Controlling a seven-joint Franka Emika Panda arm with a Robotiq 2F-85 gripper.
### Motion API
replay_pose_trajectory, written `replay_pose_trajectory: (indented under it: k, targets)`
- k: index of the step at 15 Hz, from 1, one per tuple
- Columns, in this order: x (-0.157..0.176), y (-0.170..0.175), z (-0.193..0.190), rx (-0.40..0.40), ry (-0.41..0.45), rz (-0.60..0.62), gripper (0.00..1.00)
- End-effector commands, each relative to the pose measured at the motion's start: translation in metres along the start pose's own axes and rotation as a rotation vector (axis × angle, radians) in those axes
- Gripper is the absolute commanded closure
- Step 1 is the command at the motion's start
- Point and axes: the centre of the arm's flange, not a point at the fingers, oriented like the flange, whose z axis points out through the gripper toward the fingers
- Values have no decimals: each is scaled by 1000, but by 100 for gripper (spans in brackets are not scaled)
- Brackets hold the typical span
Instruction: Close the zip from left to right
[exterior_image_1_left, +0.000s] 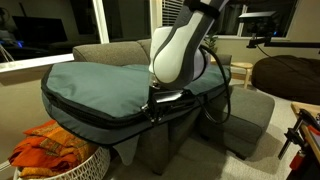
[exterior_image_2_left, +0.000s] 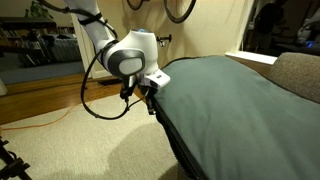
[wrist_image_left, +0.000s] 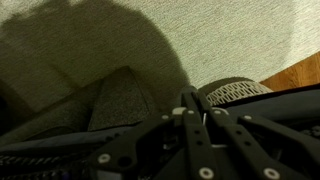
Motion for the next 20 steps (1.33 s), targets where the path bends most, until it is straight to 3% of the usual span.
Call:
replay_pose_trajectory:
  k: [1, 10, 20]
  targets:
    - [17, 39, -10, -25, 6, 55, 99]
    - [34, 94, -4, -46, -15, 118, 99]
    - [48, 125, -2, -27, -36, 159, 99]
